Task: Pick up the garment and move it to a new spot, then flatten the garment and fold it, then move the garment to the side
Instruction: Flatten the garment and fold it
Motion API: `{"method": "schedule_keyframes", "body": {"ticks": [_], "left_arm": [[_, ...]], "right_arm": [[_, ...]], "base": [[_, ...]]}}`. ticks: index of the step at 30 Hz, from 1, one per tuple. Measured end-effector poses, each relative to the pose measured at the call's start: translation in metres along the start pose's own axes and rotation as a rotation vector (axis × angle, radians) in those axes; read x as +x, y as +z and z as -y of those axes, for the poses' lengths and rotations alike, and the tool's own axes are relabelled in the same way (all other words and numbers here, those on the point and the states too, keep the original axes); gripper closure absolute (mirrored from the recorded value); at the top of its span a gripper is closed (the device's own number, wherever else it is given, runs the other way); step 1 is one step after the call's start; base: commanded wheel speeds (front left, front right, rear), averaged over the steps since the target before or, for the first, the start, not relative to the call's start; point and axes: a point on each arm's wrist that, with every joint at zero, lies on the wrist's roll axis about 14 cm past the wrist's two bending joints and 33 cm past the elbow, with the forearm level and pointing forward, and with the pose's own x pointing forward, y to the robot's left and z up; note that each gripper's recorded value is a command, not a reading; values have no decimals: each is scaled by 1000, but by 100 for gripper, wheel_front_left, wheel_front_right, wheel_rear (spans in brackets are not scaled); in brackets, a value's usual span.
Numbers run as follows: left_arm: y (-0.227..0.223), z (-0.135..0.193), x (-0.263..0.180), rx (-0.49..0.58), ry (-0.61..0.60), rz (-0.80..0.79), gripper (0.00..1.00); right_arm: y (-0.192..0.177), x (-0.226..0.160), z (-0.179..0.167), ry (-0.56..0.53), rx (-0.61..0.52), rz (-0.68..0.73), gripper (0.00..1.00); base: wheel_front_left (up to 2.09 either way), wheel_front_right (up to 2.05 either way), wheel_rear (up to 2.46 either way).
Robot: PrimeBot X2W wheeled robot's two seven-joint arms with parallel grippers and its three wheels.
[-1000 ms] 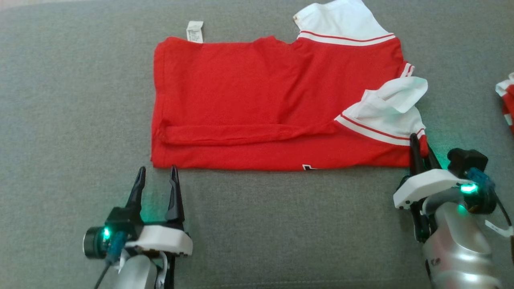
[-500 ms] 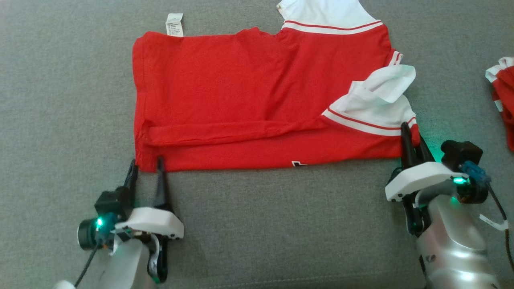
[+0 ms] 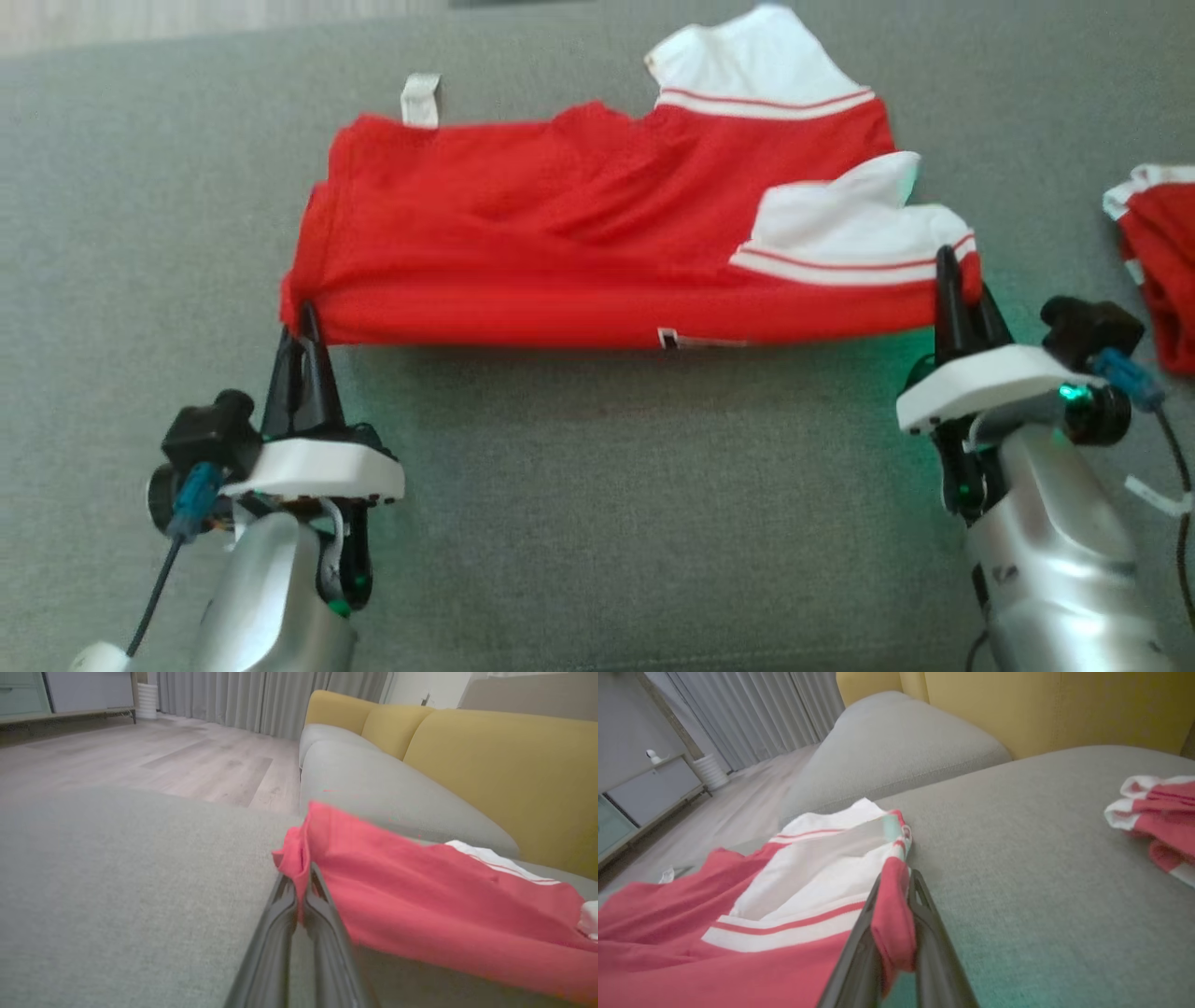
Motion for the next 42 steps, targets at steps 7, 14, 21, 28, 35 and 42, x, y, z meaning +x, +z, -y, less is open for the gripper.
{"method": "schedule_keyframes", "body": {"ticks": [7,14,21,28,35,42], "left_arm": [[6,-4,-31,0,14,15,100],[-66,-22,-104,-35,89,-185,95],[-65,-25,-87,-10,104,-185,0],[-10,-23,-11,65,33,-51,0],[-12,-52,64,155,-8,-248,0],[-54,-58,69,141,-16,-394,0]], "right_arm": [[31,-14,-10,25,25,79,100],[-41,-73,3,-13,75,-88,100],[-46,-68,8,-22,82,-95,0],[-7,-23,-6,35,30,0,0],[16,28,-31,120,-21,35,0],[14,48,-31,130,-42,26,0]], "base": [[0,0,0],[0,0,0],[0,0,0],[0,0,0],[0,0,0],[0,0,0]]}}
